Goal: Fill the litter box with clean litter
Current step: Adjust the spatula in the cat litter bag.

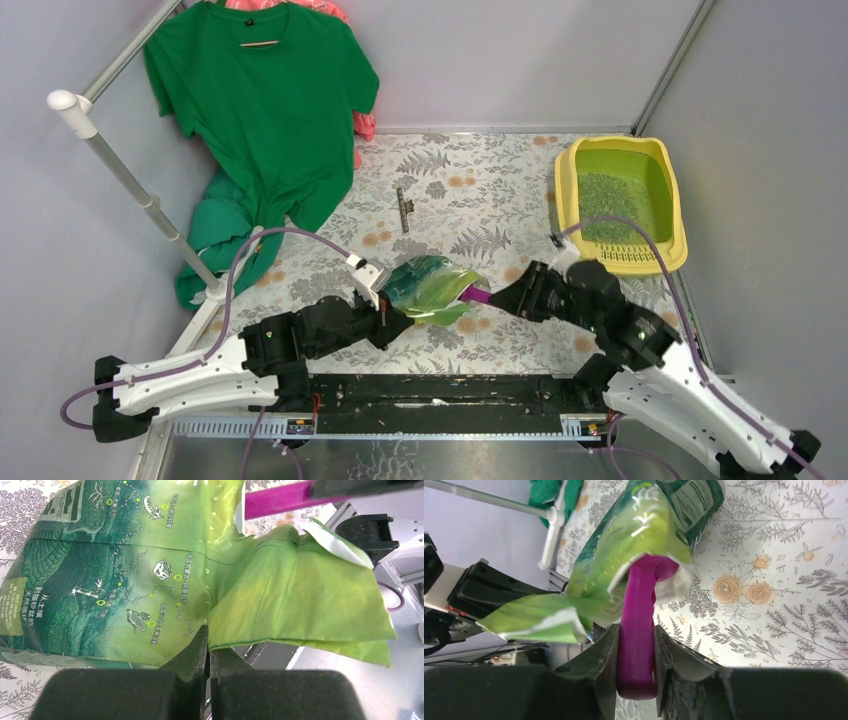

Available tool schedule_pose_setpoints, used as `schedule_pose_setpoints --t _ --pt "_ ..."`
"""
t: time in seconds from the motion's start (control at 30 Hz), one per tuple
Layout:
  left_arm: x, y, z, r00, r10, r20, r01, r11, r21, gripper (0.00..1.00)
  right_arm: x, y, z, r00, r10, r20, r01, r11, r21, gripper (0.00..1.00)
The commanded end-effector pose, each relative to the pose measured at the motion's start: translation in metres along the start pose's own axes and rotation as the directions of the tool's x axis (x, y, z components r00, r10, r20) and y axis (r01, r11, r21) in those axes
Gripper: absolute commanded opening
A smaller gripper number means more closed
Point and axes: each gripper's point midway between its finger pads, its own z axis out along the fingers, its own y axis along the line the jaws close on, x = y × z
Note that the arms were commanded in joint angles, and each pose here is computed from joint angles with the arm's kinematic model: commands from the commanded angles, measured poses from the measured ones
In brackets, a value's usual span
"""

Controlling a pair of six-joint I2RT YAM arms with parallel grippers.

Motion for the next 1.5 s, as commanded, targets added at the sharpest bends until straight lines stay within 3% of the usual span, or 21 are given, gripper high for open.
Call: schedule_pose_setpoints --t 0.0,0.1,0.27,0.7,0.9,1.2,1.47 --pt "-0.028 -0.028 -0.006 0.997 -0.032 0.065 0.026 0.995 0.095 0.01 -0.001 0.006 -0.005 0.96 -0.166 -0.226 0.203 0.967 0.151 0.0" --pt "-0.03 -0.029 -0.006 0.997 -0.029 0.065 0.023 0.995 0.097 0.01 -0.008 0.006 -0.004 0.921 -0.219 -0.323 0.296 0.931 0.214 0.0" --pt "-0.036 -0.03 -0.01 0.996 -0.034 0.088 0.025 0.994 0.104 0.01 -0.026 0.021 -0.002 0.902 -0.276 -0.331 0.358 0.907 0.219 0.0" --pt "-0.063 -0.027 -0.021 0.984 -0.048 0.172 0.038 0.997 0.063 0.01 -0.001 0.016 0.049 0.841 -0.253 -0.479 0.357 0.924 0.139 0.0" --pt "-0.071 -0.023 -0.025 0.976 -0.051 0.213 0.043 0.998 0.044 0.01 0.003 0.015 0.074 0.838 -0.246 -0.488 0.339 0.934 0.112 0.0" --pt "-0.071 -0.023 -0.021 0.977 -0.037 0.209 0.03 0.999 0.039 0.0 0.024 0.027 0.115 0.852 -0.205 -0.482 0.21 0.977 -0.044 0.0" --pt "-0.067 -0.021 -0.022 0.978 -0.032 0.206 0.025 0.999 0.04 0.0 0.034 0.065 0.118 0.8 -0.256 -0.543 0.132 0.958 -0.256 0.0"
